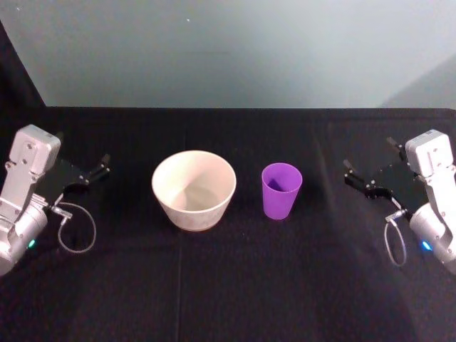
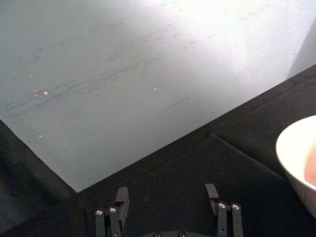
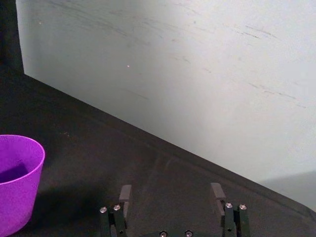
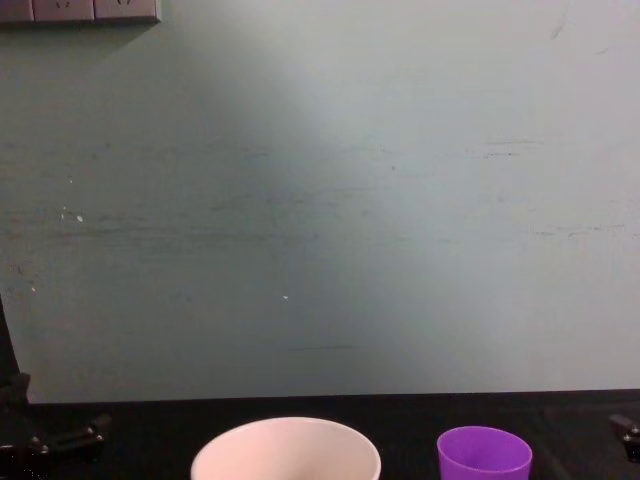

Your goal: Pick up the cup and pour the mung beans from the cup into the bowl.

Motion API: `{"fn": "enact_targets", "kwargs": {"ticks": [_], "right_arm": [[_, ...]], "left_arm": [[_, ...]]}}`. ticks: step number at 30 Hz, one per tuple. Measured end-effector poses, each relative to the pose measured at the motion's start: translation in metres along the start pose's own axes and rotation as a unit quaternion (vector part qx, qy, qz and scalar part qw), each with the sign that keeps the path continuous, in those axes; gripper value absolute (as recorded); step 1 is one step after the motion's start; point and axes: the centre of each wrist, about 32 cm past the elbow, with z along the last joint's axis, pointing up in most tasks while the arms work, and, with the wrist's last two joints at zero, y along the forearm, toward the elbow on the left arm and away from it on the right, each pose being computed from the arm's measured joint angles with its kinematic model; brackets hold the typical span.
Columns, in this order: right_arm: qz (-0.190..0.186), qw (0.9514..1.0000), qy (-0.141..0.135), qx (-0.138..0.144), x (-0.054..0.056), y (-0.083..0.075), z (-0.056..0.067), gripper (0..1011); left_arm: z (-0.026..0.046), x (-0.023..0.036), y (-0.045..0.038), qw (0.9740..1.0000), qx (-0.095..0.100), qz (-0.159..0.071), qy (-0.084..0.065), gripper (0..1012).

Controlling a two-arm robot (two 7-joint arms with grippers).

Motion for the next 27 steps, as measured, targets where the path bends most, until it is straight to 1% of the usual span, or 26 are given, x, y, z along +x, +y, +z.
{"fn": "enact_targets", "kwargs": {"ticks": [6,17,21,23,24,27], "right_arm": [[0.003,1.0000,0.002,0.001,-0.003,-0.007,-0.002,1003],[0.035,0.9994,-0.005,0.002,-0.013,-0.035,-0.005,1003],[0.053,0.9986,-0.002,0.005,-0.020,-0.042,-0.005,1003],[0.059,0.9982,0.002,0.007,-0.023,-0.043,-0.005,1003],[0.065,0.9978,0.008,0.010,-0.027,-0.043,-0.005,1003],[0.075,0.9970,0.015,0.013,-0.033,-0.042,-0.005,1003]], "left_arm": [[0.0000,0.0000,0.0000,1.0000,0.000,0.000,0.000,1000],[0.0000,0.0000,0.0000,1.0000,0.000,0.000,0.000,1000],[0.0000,0.0000,0.0000,1.0000,0.000,0.000,0.000,1000],[0.0000,0.0000,0.0000,1.0000,0.000,0.000,0.000,1000],[0.0000,0.0000,0.0000,1.0000,0.000,0.000,0.000,1000],[0.0000,0.0000,0.0000,1.0000,0.000,0.000,0.000,1000]]}}
